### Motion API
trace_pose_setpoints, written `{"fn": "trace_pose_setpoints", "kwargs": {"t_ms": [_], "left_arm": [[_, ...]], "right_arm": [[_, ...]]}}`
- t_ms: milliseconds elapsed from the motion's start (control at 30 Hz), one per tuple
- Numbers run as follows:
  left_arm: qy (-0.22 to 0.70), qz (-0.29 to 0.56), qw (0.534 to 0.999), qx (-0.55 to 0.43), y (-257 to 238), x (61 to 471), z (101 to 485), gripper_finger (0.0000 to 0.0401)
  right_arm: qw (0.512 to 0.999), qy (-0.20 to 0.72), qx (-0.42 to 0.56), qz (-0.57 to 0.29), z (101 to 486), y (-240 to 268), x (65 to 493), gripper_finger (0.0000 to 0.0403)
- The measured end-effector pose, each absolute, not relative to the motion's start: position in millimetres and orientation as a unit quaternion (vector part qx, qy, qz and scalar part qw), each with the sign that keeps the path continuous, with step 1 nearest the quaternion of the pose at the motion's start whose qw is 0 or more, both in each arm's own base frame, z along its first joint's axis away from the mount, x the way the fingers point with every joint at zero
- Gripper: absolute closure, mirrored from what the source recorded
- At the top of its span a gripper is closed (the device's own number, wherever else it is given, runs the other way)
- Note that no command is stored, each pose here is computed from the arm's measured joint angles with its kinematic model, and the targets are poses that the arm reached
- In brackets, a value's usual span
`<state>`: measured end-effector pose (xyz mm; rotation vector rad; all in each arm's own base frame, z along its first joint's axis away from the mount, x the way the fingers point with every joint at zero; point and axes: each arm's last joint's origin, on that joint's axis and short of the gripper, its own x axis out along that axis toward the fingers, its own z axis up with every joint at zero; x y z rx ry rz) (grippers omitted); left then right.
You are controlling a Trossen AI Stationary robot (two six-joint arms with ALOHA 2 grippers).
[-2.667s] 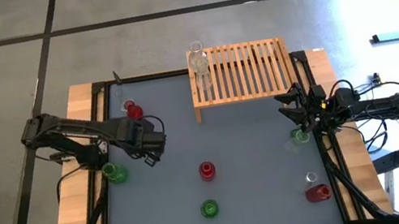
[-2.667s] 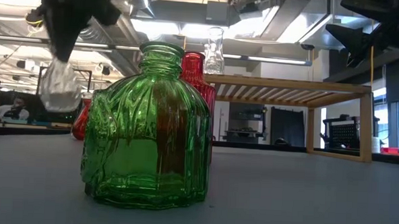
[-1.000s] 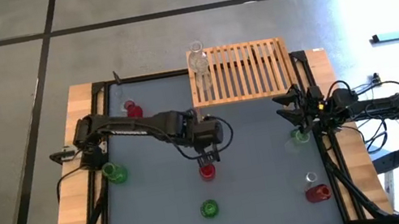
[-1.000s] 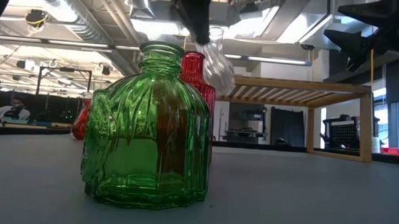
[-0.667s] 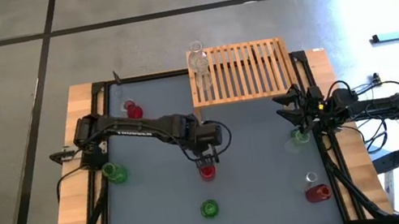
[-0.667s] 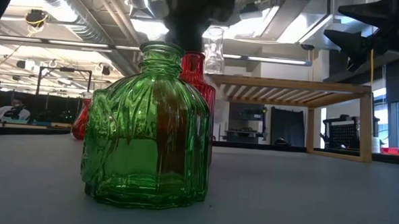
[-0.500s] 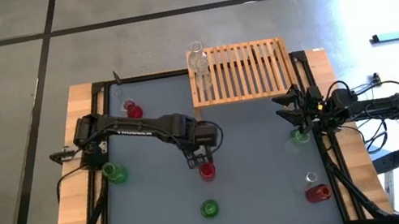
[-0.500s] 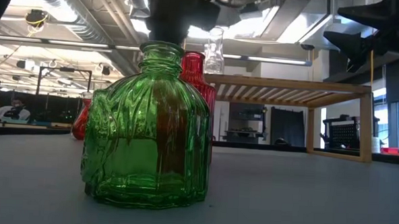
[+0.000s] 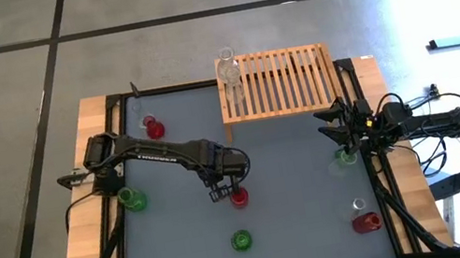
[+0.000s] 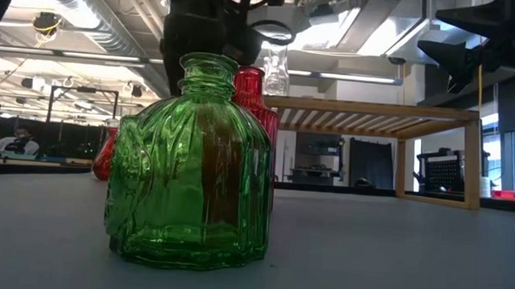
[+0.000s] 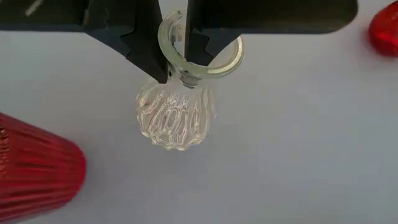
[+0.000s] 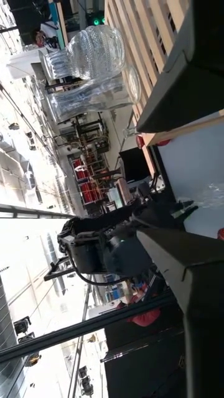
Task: Sort vases onto shelf
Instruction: Put the middle left transparent vase onto the shelf
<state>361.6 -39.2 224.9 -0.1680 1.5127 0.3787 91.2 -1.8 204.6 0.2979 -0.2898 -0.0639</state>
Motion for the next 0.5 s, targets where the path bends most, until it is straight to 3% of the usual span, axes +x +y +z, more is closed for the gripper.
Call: {"fn": "trace_pose_setpoints", "kwargs": {"t_ms": [133,500], "left_arm": [[0.675,0.169,0.714,-0.076,-40.2,363.2,224.8,0.0359],[0.644,0.163,0.743,-0.084,-42.9,373.2,244.0,0.0254]], "right_arm": [[0.978,-0.144,0.148,-0.032,204.7,-1.8,91.2,0.0152],[0.978,-0.144,0.148,-0.036,204.6,-2.0,91.1,0.0152]]}}
